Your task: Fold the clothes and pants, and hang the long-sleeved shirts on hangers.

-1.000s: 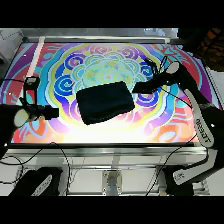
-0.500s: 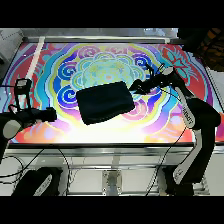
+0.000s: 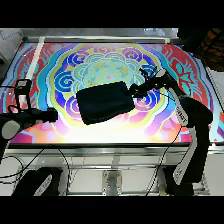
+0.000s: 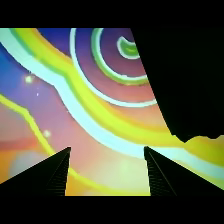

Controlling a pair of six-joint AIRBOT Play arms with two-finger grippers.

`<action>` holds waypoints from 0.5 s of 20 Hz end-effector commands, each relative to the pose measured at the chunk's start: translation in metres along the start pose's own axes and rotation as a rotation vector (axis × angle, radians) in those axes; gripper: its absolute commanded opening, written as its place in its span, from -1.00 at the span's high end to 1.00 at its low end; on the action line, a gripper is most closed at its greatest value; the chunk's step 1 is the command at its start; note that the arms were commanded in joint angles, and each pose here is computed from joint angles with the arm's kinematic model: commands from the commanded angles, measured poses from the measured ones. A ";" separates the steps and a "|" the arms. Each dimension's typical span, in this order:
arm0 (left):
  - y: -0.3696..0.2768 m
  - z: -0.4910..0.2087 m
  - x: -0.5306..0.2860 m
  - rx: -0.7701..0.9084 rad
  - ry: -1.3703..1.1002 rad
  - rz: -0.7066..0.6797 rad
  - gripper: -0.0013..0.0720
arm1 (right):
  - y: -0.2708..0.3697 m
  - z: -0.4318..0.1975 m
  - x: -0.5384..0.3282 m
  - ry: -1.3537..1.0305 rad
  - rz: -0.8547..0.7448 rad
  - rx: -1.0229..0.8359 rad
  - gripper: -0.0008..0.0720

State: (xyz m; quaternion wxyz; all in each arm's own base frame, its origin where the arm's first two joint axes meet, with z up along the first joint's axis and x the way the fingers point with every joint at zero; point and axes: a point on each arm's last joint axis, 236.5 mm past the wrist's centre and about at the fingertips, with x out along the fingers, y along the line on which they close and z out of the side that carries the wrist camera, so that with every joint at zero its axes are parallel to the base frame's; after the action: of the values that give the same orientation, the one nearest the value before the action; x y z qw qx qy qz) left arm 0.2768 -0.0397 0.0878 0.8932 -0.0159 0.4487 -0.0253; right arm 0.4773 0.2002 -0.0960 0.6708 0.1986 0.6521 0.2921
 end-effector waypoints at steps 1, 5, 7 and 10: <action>0.001 -0.004 0.000 -0.001 0.014 0.003 -0.49 | 0.021 -0.010 0.021 0.044 -0.001 -0.057 -0.51; 0.001 -0.004 0.000 -0.001 0.016 0.004 -0.49 | 0.037 -0.018 0.034 0.071 0.002 -0.089 -0.21; 0.001 -0.004 0.000 -0.001 0.016 0.004 -0.49 | 0.044 -0.022 0.040 0.084 0.004 -0.101 0.19; 0.001 -0.005 0.000 -0.001 0.019 0.004 -0.48 | 0.048 -0.031 0.042 0.119 0.008 -0.111 0.76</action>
State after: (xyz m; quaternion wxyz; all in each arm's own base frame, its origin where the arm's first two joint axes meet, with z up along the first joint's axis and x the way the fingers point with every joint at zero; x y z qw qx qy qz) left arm 0.2740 -0.0391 0.0855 0.8898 -0.0154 0.4554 -0.0242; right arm 0.4494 0.2541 -0.0986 0.6507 0.1561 0.6643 0.3332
